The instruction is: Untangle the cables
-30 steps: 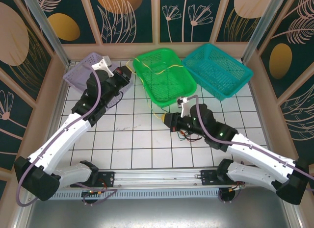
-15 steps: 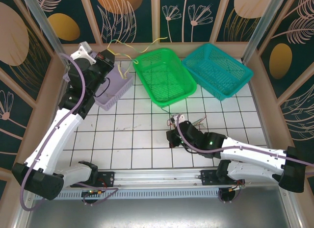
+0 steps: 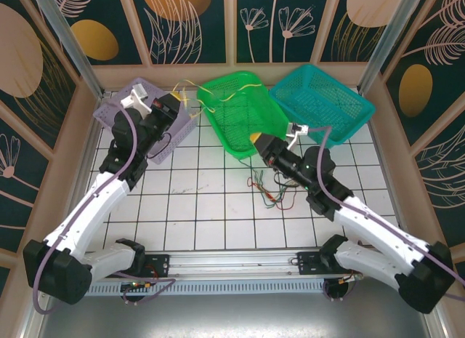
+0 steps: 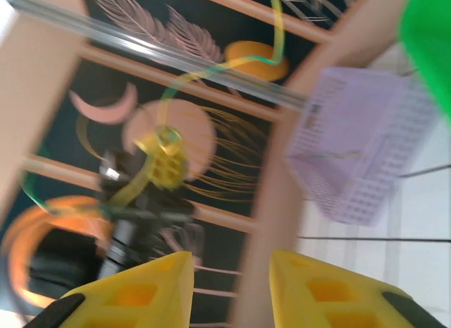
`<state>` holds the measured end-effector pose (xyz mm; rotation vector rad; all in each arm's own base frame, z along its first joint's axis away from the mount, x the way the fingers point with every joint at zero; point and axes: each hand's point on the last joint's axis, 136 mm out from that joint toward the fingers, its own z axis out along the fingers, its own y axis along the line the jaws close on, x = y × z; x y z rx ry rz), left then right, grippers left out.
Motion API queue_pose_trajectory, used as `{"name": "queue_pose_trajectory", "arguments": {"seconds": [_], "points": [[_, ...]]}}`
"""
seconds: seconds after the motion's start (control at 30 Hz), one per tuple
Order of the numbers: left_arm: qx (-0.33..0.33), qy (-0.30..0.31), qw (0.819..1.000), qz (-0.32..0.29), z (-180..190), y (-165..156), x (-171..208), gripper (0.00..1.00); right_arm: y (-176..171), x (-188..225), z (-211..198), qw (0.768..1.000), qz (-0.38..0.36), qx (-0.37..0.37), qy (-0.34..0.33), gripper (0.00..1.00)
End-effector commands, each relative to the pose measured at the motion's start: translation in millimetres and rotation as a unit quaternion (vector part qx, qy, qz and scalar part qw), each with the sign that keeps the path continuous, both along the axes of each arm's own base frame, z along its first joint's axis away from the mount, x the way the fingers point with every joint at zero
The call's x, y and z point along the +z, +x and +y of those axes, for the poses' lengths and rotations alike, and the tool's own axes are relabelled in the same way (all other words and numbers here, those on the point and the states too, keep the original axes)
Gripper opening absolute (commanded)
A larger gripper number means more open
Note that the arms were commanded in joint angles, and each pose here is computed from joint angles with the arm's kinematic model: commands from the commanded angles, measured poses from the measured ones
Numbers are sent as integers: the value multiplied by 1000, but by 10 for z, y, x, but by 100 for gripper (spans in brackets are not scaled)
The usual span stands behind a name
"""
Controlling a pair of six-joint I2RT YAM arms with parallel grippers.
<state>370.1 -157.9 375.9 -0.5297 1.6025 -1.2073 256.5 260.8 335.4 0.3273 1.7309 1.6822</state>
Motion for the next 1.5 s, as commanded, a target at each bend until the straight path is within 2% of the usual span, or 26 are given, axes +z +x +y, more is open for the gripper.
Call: {"name": "queue_pose_trajectory", "arguments": {"seconds": [0.0, 0.13, 0.27, 0.4, 0.47, 0.57, 0.67, 0.77, 0.9, 1.0, 1.37, 1.47], "points": [[-20, -74, 995, -56, 14, -161, 359, 0, -19, 580, 169, 983, -7, 82, 164, 38], [-36, -69, 995, -59, -34, -207, 341, 0, 205, 628, 412, 965, 60, 120, 226, 43], [-74, -35, 993, -79, -162, -264, 379, 0, 291, 721, 601, 959, 89, 149, 223, 38], [-131, 26, 987, -90, -373, -287, 316, 0, 240, 762, 689, 988, 36, 138, 67, 32], [-153, 48, 982, -104, -452, -302, 424, 0, 184, 739, 650, 992, -11, 123, -20, 32], [-197, 77, 969, -130, -588, -360, 494, 0, 181, 493, 511, 980, -47, 117, -154, 32], [-245, 95, 953, -153, -721, -439, 537, 0, 227, 350, 333, 961, -69, 144, -225, 34], [-286, 115, 938, -161, -831, -480, 501, 0, 152, 372, 265, 948, -99, 212, -213, 33], [-330, 128, 921, -162, -944, -512, 440, 0, -60, 418, 310, 920, -149, 290, -217, 32], [-343, 129, 917, -157, -987, -485, 409, 0, -126, 325, 327, 906, -161, 322, -220, 32], [-359, 119, 914, -149, -1042, -436, 338, 0, -134, 266, 443, 901, -170, 358, -177, 31], [-360, 116, 914, -148, -1048, -433, 336, 0, -93, 206, 453, 901, -164, 355, -187, 31]]}}
